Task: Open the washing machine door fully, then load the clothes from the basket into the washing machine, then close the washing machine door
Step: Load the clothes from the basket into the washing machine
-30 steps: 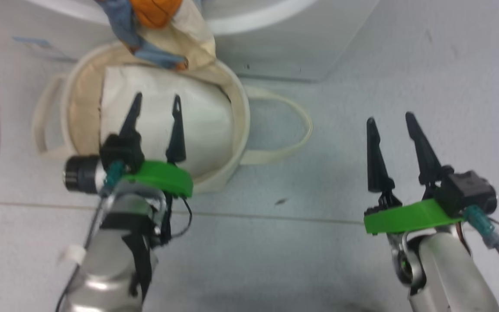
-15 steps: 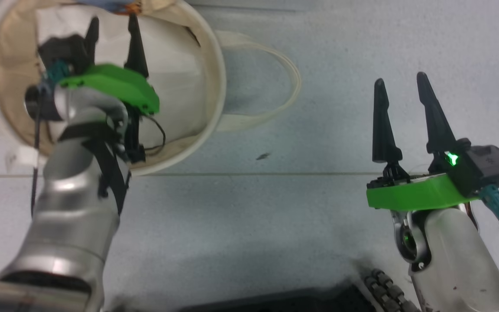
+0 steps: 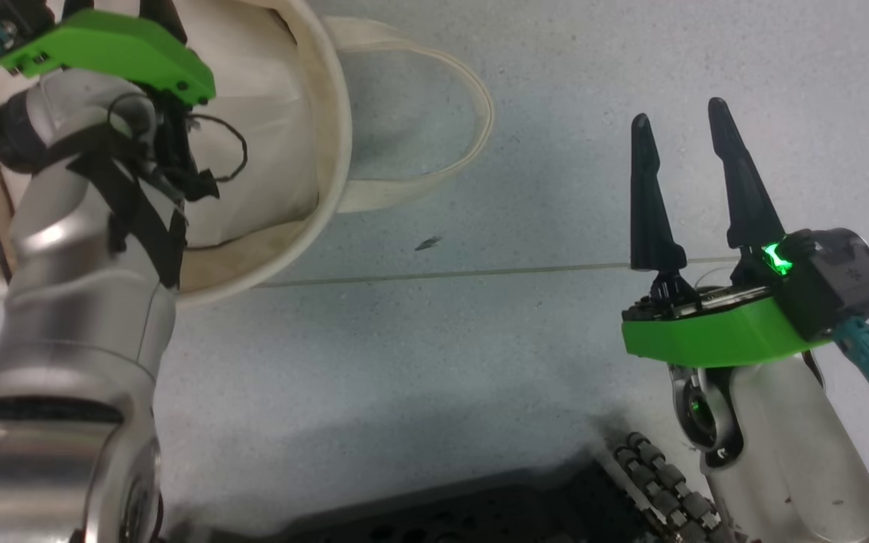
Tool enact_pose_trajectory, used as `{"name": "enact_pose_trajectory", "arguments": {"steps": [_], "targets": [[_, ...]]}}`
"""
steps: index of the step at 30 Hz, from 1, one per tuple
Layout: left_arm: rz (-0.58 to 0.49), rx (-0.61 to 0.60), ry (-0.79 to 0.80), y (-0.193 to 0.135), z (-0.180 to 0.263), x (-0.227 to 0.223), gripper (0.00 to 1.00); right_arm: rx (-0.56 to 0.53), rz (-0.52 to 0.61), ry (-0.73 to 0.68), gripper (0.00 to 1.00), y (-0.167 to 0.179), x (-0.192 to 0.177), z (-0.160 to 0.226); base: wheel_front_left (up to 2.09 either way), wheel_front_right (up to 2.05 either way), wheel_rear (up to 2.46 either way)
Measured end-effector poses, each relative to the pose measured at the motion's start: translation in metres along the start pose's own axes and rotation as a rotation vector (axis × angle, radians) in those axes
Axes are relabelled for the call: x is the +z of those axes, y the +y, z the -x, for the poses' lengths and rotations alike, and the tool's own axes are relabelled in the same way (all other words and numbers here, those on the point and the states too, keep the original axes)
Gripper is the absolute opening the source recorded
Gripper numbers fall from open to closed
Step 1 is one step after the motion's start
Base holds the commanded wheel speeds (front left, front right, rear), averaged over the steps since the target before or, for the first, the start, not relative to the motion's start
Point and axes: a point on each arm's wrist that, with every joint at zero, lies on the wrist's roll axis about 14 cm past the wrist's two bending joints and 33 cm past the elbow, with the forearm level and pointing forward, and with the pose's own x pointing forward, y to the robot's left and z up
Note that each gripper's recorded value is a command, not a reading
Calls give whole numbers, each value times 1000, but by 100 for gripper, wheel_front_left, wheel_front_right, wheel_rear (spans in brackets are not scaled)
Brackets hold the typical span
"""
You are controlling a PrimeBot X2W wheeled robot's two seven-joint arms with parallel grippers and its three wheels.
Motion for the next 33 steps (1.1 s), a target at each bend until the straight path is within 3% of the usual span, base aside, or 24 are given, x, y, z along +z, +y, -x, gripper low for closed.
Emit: {"name": "enact_pose_trajectory", "arguments": {"steps": [11, 12, 13, 19, 27, 33], "targets": [[26, 35, 14, 7, -18, -8, 100, 3, -6, 24, 100, -2, -13, -1, 0, 0, 0], [28, 34, 14, 6, -19, -8, 74, 3, -6, 24, 100, -2, -14, -1, 0, 0, 0], [33, 25, 14, 5, -20, -8, 0, 3, -6, 24, 100, -2, -14, -1, 0, 0, 0], [60, -5, -34, 4, -23, 7, 0, 20, -13, 24, 100, 2, -18, -5, 0, 0, 0], [-64, -137, -168, -16, -6, 48, 0, 50, -21, -12, 100, 13, -5, -9, 0, 0, 0], [-93, -234, -306, -41, 21, 91, 0, 69, -21, -52, 100, 21, 13, -10, 0, 0, 0]]}}
